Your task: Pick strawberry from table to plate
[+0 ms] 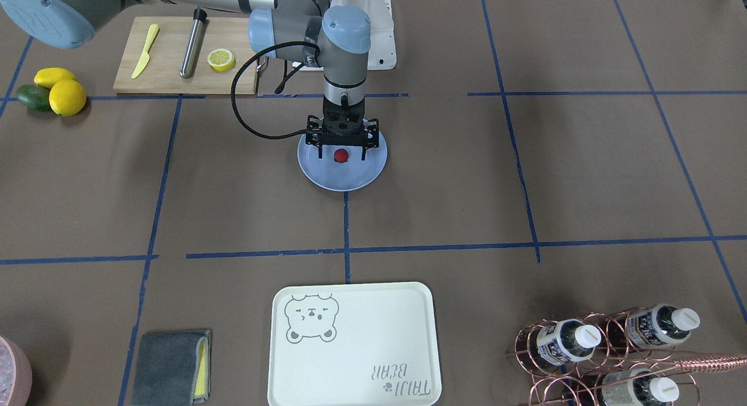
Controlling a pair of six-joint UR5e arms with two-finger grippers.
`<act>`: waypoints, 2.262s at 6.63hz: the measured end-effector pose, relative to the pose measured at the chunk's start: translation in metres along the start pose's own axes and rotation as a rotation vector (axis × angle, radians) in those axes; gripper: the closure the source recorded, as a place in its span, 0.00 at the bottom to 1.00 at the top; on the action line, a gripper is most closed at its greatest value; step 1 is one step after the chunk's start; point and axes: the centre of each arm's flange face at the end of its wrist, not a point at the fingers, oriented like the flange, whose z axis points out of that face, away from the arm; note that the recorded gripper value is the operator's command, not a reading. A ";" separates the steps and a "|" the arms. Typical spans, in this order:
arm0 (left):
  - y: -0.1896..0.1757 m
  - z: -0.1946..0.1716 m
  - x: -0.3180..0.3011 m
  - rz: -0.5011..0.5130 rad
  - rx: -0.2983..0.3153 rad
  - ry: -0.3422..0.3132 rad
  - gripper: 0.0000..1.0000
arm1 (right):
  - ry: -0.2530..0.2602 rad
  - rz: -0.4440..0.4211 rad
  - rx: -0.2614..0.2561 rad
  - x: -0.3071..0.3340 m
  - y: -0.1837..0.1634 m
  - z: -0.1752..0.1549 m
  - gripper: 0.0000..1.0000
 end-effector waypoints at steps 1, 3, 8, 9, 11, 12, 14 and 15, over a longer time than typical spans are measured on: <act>0.000 0.002 -0.002 -0.004 -0.005 0.000 0.00 | -0.014 -0.010 -0.011 0.025 -0.043 -0.014 0.00; 0.006 0.013 -0.009 -0.025 -0.030 0.004 0.00 | -0.008 -0.106 -0.045 0.133 -0.159 -0.032 0.00; 0.010 0.015 -0.011 -0.027 -0.034 0.007 0.00 | 0.070 -0.384 -0.172 0.630 -0.266 -0.042 0.00; 0.010 0.016 -0.011 -0.028 -0.035 0.008 0.00 | 0.104 -0.341 -0.173 0.704 -0.240 -0.037 0.00; 0.010 0.017 -0.009 -0.033 -0.030 0.036 0.00 | 0.062 -0.246 -0.156 0.791 -0.197 -0.041 0.00; 0.009 0.017 -0.006 -0.035 -0.024 0.058 0.00 | 0.011 -0.200 -0.143 0.809 -0.189 -0.053 0.00; 0.009 0.017 -0.005 -0.032 -0.021 0.072 0.00 | -0.028 -0.147 -0.123 0.820 -0.190 -0.078 0.00; 0.009 0.017 -0.005 -0.029 -0.020 0.073 0.00 | -0.030 -0.135 -0.122 0.822 -0.188 -0.088 0.00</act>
